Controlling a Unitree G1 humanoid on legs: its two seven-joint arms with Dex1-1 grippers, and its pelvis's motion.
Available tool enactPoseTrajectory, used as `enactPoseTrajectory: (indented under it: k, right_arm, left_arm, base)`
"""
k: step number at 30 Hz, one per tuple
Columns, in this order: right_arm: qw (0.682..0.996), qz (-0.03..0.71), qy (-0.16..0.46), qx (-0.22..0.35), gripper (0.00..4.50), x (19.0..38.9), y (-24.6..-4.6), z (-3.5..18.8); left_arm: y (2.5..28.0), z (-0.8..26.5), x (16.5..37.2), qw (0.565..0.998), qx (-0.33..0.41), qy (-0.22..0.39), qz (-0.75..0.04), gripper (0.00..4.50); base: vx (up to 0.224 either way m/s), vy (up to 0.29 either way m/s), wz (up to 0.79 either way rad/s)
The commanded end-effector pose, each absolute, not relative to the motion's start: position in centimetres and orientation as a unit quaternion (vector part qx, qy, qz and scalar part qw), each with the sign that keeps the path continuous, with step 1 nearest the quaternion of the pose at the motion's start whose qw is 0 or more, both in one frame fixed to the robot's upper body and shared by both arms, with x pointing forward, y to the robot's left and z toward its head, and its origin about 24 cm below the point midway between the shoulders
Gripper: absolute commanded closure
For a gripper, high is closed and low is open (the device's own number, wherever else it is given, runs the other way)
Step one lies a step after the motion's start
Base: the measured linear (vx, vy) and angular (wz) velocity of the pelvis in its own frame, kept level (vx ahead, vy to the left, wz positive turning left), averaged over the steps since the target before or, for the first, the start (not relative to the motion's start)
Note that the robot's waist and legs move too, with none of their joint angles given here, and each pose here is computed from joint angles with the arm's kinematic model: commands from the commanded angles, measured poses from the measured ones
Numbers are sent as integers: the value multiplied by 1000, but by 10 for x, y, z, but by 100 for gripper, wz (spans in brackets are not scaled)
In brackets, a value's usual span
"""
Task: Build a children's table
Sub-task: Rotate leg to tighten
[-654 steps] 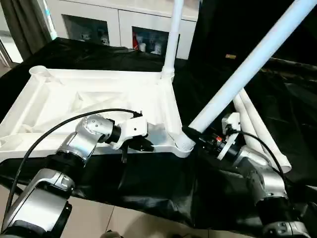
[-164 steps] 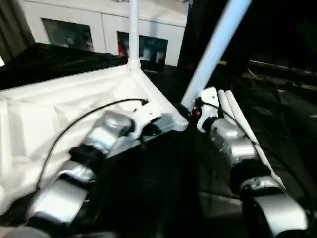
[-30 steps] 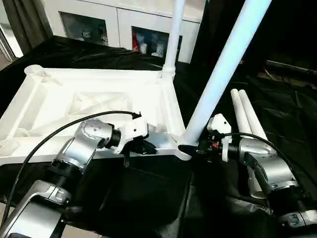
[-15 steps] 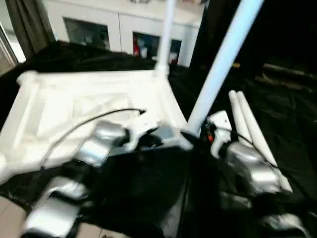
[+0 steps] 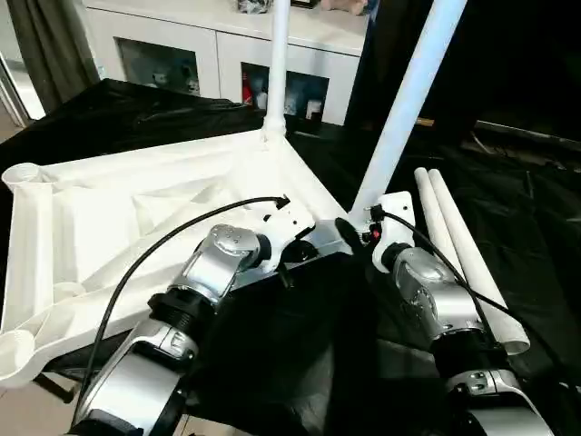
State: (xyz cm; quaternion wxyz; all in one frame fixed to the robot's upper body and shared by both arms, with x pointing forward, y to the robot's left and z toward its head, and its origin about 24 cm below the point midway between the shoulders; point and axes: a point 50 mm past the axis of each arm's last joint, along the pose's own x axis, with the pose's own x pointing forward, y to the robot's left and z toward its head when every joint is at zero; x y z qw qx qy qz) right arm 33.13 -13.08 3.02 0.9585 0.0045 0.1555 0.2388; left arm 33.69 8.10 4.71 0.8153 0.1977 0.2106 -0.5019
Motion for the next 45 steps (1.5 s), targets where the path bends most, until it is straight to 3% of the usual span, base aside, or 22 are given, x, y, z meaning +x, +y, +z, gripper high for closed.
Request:
enactPoseTrajectory:
  k: [1,8,11,21,22,31,34,37,38,39,40,41,45]
  right_arm:
    - [920,351,175,-8,81,318,-118,24]
    - [890,424,160,-48,81,312,-148,41]
    - [860,481,161,-61,81,304,-157,49]
    - [833,527,160,-55,81,296,-149,48]
    - [831,529,161,-51,103,296,-148,48]
    - [823,542,168,-39,165,291,-146,45]
    - [836,520,172,-23,169,291,-146,41]
    - [883,427,194,-7,172,300,-145,24]
    - [883,427,194,-7,173,300,-145,24]
    - [911,357,204,11,173,306,-140,14]
    - [911,357,204,11,173,306,-140,14]
    - [928,303,213,31,173,310,-136,8]
    - [943,232,229,72,174,317,-110,2]
  left_arm:
    - [88,44,333,796,214,215,-524,450]
    - [110,49,325,758,219,197,-582,450]
    - [121,53,318,727,209,198,-623,450]
    - [128,54,311,708,189,204,-649,450]
    - [129,54,310,708,189,205,-649,450]
    - [130,53,310,708,189,209,-648,450]
    - [129,51,312,722,194,208,-631,450]
    - [123,44,322,766,196,221,-571,450]
    - [123,44,322,766,196,221,-571,450]
    - [114,41,328,790,190,225,-537,450]
    - [114,41,328,790,190,225,-537,450]
    - [106,39,332,805,184,228,-516,450]
    - [74,36,336,828,172,238,-478,450]
  base:
    - [0,0,0]
    - [24,-7,0]
    - [18,-3,0]
    - [0,0,0]
    - [0,0,0]
    - [0,0,0]
    - [0,0,0]
    - [0,0,0]
    - [0,0,0]
    - [0,0,0]
    - [0,0,0]
    - [0,0,0]
    - [0,0,0]
